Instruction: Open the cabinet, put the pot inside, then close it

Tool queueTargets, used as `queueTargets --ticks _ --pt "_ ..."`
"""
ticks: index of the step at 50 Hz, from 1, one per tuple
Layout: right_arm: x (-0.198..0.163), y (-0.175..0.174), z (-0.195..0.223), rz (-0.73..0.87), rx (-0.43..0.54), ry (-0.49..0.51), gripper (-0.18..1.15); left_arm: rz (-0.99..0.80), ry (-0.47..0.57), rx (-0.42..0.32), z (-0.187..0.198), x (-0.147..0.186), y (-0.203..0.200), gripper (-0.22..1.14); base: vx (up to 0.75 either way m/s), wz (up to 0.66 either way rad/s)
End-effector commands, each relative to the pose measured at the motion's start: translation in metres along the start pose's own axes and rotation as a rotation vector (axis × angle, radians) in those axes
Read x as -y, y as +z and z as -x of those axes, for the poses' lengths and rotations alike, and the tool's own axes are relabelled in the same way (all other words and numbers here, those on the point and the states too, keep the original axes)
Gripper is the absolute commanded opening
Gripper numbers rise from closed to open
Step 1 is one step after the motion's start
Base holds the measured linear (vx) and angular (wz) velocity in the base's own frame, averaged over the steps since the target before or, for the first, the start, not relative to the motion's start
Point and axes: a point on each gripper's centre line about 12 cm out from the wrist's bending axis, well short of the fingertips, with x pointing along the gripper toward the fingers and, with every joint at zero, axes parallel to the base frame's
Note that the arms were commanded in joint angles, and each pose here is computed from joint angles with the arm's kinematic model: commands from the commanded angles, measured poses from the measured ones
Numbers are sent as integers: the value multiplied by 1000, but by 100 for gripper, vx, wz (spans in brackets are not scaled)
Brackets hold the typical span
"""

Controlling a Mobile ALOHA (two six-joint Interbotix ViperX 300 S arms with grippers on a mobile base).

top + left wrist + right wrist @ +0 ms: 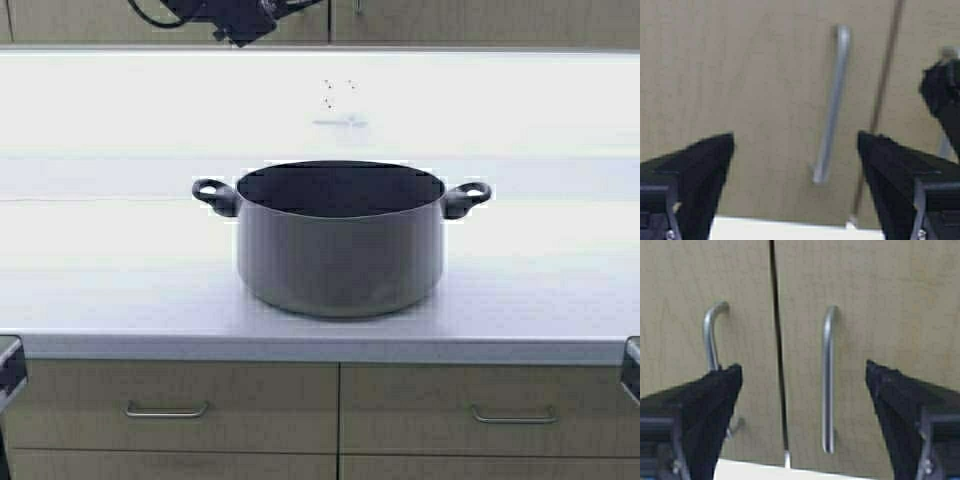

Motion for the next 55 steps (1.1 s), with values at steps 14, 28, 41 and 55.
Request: queueTargets --ticks 14,28,41,55 --pt "0 9 -27 -26 58 -20 103 39 0 86 -36 14 7 101 0 0" --pt "-1 9 -33 -36 70 -31 101 53 -22 45 -51 18 -1 101 1 0" --pt "1 11 -33 -49 83 -47 40 44 -39 27 -52 19 -5 81 0 0" --pt "7 12 -34 -50 79 -55 9 46 -59 -21 -50 21 -9 -10 0 0"
